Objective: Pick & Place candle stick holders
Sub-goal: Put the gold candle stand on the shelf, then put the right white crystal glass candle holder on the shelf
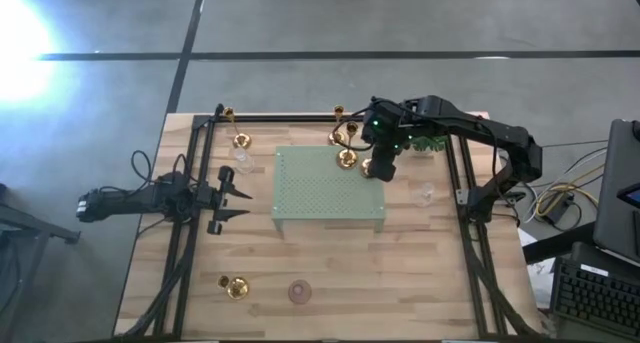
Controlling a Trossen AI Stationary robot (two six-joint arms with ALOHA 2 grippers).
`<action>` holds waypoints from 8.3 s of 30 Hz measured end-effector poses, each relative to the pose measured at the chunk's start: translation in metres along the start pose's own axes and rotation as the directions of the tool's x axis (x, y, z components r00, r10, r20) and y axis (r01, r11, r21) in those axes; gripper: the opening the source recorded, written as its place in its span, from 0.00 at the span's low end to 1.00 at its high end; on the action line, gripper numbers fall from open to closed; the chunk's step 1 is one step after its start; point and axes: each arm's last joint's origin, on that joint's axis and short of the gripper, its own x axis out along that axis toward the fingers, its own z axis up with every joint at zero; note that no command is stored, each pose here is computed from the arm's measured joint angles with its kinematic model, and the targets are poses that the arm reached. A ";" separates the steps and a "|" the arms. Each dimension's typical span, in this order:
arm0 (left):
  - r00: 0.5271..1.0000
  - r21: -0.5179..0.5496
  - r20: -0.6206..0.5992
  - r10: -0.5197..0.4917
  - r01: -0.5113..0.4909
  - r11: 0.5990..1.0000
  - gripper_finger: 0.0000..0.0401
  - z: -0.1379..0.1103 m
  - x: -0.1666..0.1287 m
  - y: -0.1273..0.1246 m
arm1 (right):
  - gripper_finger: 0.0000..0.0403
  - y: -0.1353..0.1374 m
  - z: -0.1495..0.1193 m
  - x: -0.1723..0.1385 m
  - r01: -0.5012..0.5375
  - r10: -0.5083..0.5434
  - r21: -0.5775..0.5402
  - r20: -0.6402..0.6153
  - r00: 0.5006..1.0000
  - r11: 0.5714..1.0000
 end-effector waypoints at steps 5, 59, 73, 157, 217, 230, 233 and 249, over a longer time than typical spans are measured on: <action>1.000 0.000 0.000 0.000 0.000 1.000 0.44 0.000 0.000 0.000 | 0.15 0.000 0.002 0.000 -0.005 0.005 -0.002 0.015 1.000 1.000; 1.000 0.000 0.000 0.000 0.000 1.000 0.44 0.000 0.000 0.000 | 0.66 -0.001 -0.004 -0.017 0.040 -0.041 0.027 0.020 0.999 0.999; 1.000 0.000 0.000 0.000 0.000 1.000 0.44 0.000 0.000 0.000 | 0.58 -0.005 -0.065 -0.087 0.087 -0.092 0.170 0.024 0.995 0.982; 1.000 0.000 0.000 0.000 0.000 1.000 0.44 0.000 0.000 0.000 | 0.25 0.103 -0.250 0.111 0.407 -0.536 0.693 -0.035 0.843 0.595; 1.000 0.000 0.000 0.000 0.000 1.000 0.44 0.000 0.000 0.000 | 0.33 0.064 -0.243 0.187 0.444 -0.832 0.834 0.033 0.554 0.328; 1.000 0.000 0.000 0.000 0.000 1.000 0.44 0.000 0.000 0.000 | 0.06 0.067 -0.240 0.186 0.454 -0.827 0.819 0.044 0.560 0.350; 1.000 0.000 0.000 0.000 0.000 1.000 0.44 0.000 0.000 0.000 | 0.10 0.071 -0.237 0.185 0.448 -0.811 0.826 0.020 0.584 0.343; 1.000 0.000 0.000 0.000 0.000 1.000 0.44 0.000 0.000 0.000 | 0.57 0.082 -0.232 0.175 0.395 -0.772 0.834 0.058 0.633 0.386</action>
